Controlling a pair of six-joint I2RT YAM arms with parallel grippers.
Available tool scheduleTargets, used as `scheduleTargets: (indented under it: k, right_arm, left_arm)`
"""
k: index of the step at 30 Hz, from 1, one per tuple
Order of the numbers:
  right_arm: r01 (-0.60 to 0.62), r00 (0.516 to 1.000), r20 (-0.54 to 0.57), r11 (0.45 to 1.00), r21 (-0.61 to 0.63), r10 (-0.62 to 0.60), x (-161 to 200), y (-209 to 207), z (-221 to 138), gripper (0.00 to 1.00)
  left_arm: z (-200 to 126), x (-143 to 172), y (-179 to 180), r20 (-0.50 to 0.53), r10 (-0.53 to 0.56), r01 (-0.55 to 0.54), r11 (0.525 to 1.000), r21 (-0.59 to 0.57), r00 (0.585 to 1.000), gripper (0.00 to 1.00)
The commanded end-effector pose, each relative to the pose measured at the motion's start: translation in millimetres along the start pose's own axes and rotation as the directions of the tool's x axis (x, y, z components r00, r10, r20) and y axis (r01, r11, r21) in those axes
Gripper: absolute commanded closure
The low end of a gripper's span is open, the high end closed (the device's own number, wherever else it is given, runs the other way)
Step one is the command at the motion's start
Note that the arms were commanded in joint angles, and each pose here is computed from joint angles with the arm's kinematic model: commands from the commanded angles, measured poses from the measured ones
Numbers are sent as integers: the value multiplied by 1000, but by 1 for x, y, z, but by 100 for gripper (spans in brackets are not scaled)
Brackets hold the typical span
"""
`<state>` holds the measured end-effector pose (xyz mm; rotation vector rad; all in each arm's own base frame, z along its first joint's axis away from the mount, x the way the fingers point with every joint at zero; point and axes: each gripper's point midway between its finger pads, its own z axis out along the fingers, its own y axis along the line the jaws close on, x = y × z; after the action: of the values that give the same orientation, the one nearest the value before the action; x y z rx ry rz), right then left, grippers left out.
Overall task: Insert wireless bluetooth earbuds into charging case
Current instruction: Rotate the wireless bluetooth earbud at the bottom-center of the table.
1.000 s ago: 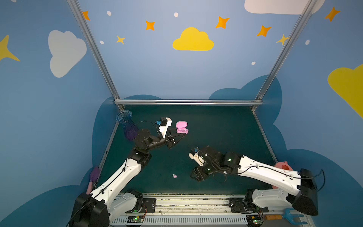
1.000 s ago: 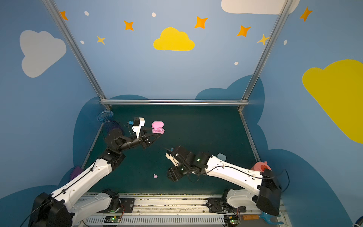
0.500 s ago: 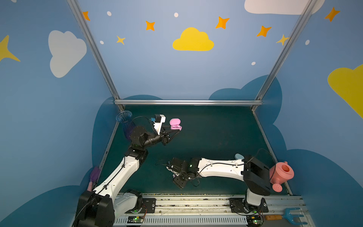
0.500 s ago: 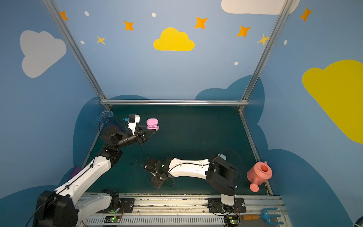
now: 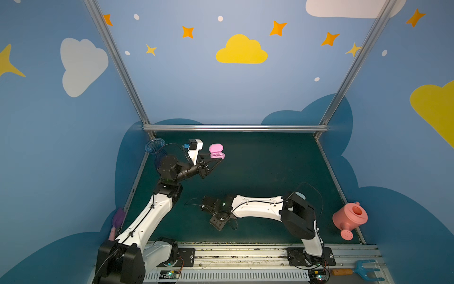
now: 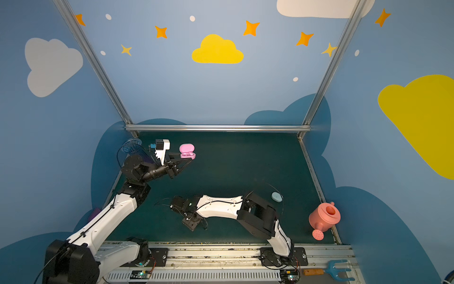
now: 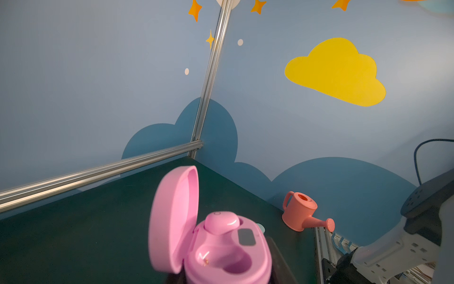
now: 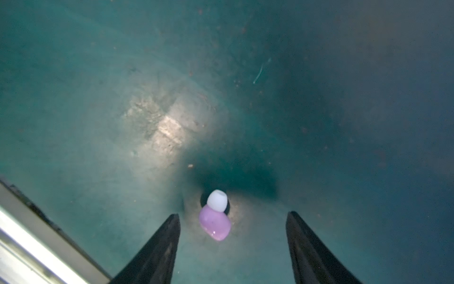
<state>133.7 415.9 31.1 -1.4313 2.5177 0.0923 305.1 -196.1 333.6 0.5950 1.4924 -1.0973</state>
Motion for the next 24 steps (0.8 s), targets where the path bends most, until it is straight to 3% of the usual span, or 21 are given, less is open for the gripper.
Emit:
scheduleTargets:
  k: [1, 6, 24]
  right_arm:
    - [25, 998, -63, 998, 50, -22, 7, -11, 2, 32]
    - [49, 991, -126, 995, 86, -38, 13, -20, 8, 32]
    - [13, 999, -38, 986, 167, -7, -7, -44, -9, 33]
  left_arm:
    - [-2, -10, -5, 26, 29, -30, 999, 22, 999, 91]
    - [-2, -11, -6, 30, 27, -27, 999, 24, 999, 91]
    - [-3, -13, -8, 39, 23, -24, 999, 30, 999, 91]
